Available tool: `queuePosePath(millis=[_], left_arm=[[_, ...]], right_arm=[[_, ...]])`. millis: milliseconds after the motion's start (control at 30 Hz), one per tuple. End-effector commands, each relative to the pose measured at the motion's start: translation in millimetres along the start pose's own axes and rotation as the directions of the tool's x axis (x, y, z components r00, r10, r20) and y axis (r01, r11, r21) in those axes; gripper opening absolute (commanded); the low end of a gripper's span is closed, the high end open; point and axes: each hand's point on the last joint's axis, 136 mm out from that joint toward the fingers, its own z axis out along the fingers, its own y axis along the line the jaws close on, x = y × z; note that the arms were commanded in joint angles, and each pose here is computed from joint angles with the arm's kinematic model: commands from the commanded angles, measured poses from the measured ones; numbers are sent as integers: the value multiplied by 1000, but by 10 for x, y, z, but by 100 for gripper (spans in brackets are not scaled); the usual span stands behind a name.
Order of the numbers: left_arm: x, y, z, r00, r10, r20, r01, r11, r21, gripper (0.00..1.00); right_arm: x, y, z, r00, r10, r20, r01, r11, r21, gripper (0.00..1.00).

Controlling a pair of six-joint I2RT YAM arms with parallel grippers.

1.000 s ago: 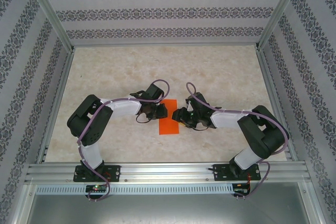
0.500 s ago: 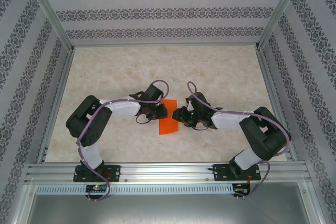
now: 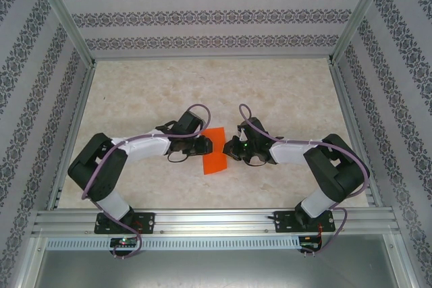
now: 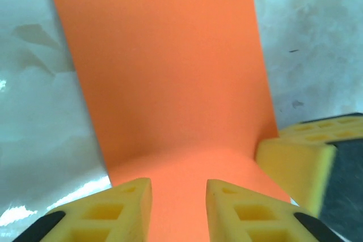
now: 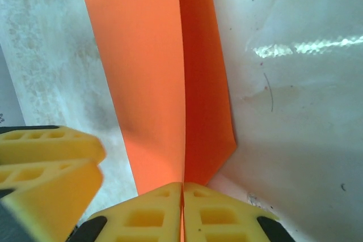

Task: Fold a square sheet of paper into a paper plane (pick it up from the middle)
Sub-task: Third fold the triangle at the center of the table.

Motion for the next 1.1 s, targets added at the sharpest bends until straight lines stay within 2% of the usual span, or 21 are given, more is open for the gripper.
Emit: queuePosePath(millis=[0,167,300,467,667,900,1000,1067], left_arm=[[17,-112,-111,996,85,37,-86,996,29,36],[156,-196,-212,976,208,61,-209,978,17,46],[355,-221,-243,938,344,33,-341,938,-61,52],[627,-324,-324,867,495,55,-487,865,-118,59],[850,-325,-250,772,636,6,-623,758,-196,65],[846,-489,-55,659,751,-47,-721,613,-323,70],[783,-509,-9,638,768,-53,-718,569,-402,70],[731,-516,-4,643,764,-39,-699,566,-438,69]], right_arm=[[-9,98,35,1000,-16,-5,16,1000,-25,8],[-6,110,27,1000,-1,-3,1,1000,-29,5],[-16,114,3,1000,14,11,-14,999,-36,4],[-19,142,-15,999,42,18,-41,998,-52,4],[-11,165,-55,998,63,20,-62,997,-53,5],[-1,143,-83,998,62,21,-61,997,-38,6],[14,126,-78,998,65,17,-64,997,-34,6],[18,112,-80,998,66,18,-66,997,-30,6]])
